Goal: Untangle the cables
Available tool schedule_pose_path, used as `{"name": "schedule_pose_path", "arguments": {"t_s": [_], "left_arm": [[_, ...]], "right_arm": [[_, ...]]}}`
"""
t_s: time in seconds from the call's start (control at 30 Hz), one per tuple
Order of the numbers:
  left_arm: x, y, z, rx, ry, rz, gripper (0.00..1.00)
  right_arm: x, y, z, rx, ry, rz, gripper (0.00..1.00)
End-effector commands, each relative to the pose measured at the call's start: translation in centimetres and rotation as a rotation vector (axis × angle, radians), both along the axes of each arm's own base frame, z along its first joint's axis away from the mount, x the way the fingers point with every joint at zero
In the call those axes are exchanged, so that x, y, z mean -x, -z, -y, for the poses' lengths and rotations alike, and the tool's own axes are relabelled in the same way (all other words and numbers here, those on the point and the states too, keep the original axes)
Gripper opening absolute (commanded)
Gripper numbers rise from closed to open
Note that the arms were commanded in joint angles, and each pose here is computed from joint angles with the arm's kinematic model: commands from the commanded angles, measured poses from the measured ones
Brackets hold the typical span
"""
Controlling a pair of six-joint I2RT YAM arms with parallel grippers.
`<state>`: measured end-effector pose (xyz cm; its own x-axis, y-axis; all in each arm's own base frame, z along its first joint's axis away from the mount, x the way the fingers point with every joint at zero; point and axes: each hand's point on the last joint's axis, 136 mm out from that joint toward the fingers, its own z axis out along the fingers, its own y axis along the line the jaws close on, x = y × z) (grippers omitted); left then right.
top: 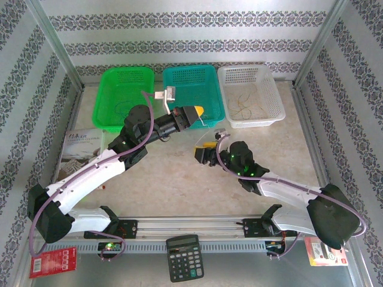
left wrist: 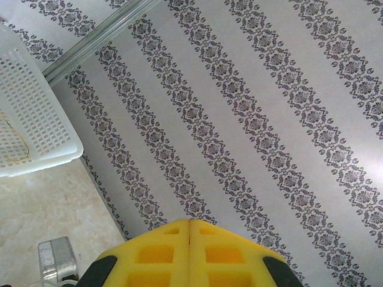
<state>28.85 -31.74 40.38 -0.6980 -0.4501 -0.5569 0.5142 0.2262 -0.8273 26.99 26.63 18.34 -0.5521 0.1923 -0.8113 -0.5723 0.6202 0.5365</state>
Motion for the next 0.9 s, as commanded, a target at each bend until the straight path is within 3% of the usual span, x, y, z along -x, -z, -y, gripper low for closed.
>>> {"name": "schedule_pose_path", "arguments": {"t_s": [0.0, 0.23, 0.37, 0.47, 0.87], "left_arm": [[0.6, -2.2, 0.5, 0.052, 0.039, 0.031, 0.00], [1.0, -4.0, 0.4, 0.096, 0.051, 0.048, 0.00], [1.2, -6.4, 0.4, 0.134, 0.060, 0.077, 0.00], [1.4, -8.9, 0.5, 0.171, 0.075, 0.105, 0.00], [1.9, -18.3, -0.3, 0.180, 0.054, 0.297, 0.00]], "right_arm": [[-0.6, -1.8, -1.0, 0.014, -0.010, 0.069, 0.64], [-3.4, -0.5, -0.8, 0.055, 0.117, 0.089, 0.58], [-4.3, 1.6, -1.0, 0.076, 0.140, 0.083, 0.32], [-4.4, 3.3, -1.2, 0.083, 0.142, 0.064, 0.21], [-2.5, 10.2, 2.2, 0.097, 0.247, -0.050, 0.15]]}}
